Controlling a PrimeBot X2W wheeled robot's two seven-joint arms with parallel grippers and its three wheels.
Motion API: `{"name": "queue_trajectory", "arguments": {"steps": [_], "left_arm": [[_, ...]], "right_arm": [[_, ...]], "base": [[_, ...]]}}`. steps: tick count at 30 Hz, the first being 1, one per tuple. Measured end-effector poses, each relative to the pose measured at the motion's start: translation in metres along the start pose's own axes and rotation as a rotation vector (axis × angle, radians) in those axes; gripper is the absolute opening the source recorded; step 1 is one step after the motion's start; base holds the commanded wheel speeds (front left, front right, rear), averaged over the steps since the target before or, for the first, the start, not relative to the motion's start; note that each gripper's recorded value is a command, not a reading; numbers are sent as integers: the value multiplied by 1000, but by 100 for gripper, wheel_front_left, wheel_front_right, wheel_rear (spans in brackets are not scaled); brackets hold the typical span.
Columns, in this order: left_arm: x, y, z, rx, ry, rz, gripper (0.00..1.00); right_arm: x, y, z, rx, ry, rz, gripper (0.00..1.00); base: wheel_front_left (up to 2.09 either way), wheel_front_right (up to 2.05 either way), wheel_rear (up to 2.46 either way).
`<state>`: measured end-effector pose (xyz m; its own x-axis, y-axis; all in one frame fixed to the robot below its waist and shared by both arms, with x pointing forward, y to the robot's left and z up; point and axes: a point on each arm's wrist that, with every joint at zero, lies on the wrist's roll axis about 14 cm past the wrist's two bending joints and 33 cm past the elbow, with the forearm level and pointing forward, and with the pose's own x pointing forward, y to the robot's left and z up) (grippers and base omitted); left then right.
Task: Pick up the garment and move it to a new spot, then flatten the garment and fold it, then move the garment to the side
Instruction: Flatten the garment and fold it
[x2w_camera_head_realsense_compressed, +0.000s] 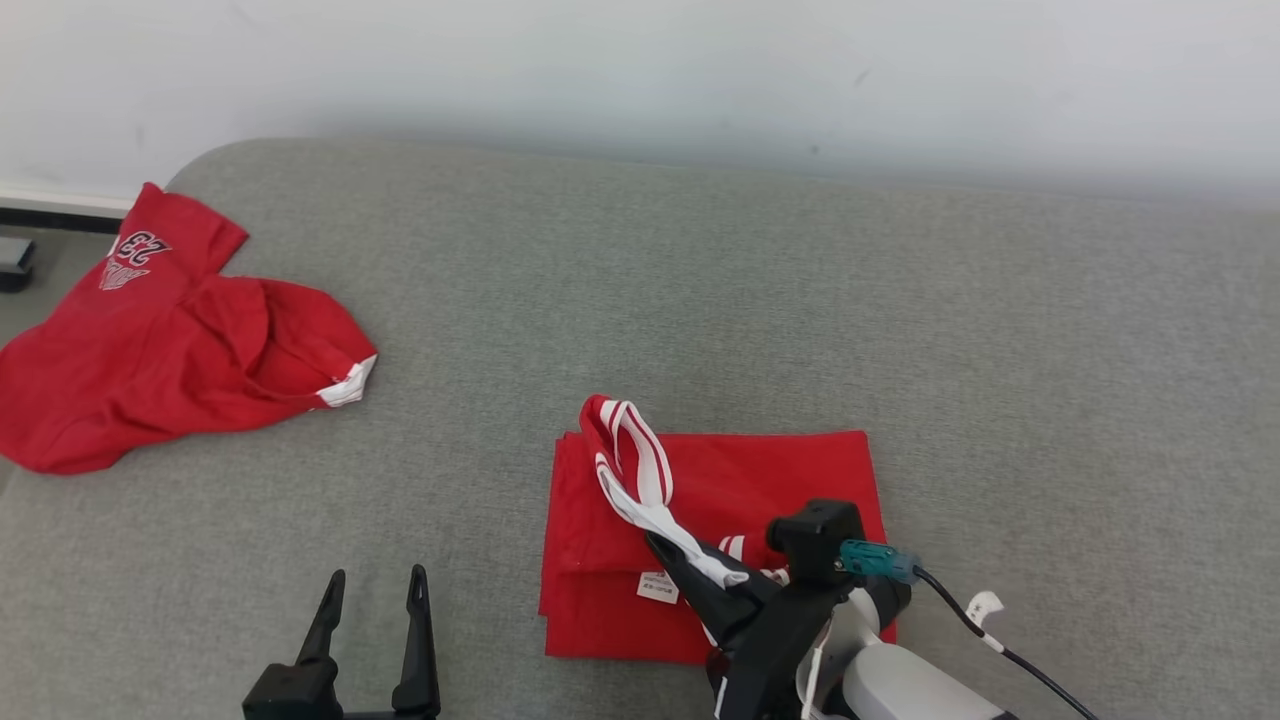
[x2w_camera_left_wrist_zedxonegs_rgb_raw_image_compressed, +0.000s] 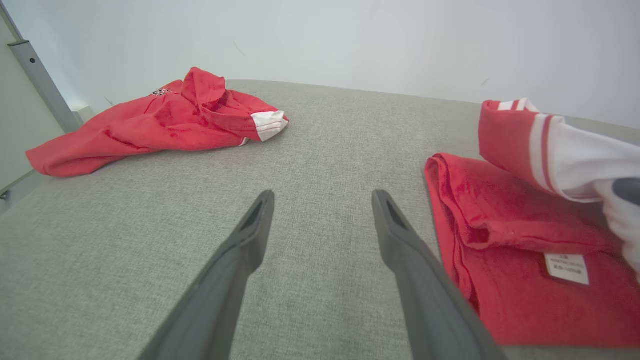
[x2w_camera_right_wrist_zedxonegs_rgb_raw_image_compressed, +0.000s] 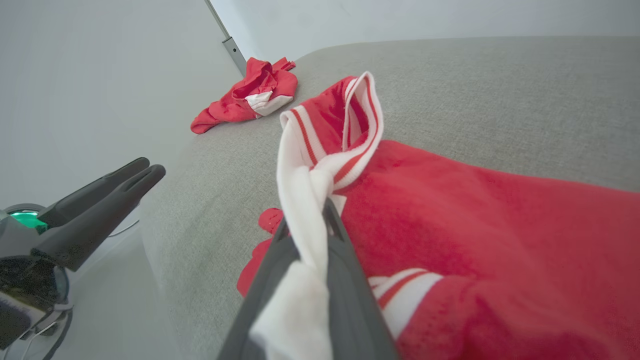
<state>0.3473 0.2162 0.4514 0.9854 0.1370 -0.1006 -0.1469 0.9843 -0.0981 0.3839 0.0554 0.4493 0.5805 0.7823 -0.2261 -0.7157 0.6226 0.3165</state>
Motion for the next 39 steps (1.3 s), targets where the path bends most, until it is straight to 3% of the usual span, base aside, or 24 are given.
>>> {"name": "queue_trajectory", "arguments": {"steps": [7, 8, 9, 10, 14, 29, 39], "left_arm": [[-6, 8, -2, 2, 7, 29, 100], [-5, 7, -2, 2, 8, 28, 100], [-5, 7, -3, 2, 9, 28, 100], [-5, 7, -3, 0, 10, 29, 100], [-3, 4, -5, 3, 16, 23, 100], [11, -12, -6, 10, 17, -16, 100], [14, -15, -4, 7, 13, -26, 100]], "right_arm": [[22, -2, 5, -18, -43, -13, 0], [24, -4, 7, -16, -53, -20, 33], [25, -4, 8, -6, -64, -25, 50], [26, -2, 9, 16, -75, -27, 100], [28, -2, 14, 33, -101, -29, 100], [-13, -79, 58, 11, -286, -250, 100], [-38, -62, 29, 42, -251, -211, 100]], "base": [[0, 0, 0], [0, 0, 0], [0, 0, 0], [0, 0, 0], [0, 0, 0], [0, 0, 0], [0, 0, 0]]}}
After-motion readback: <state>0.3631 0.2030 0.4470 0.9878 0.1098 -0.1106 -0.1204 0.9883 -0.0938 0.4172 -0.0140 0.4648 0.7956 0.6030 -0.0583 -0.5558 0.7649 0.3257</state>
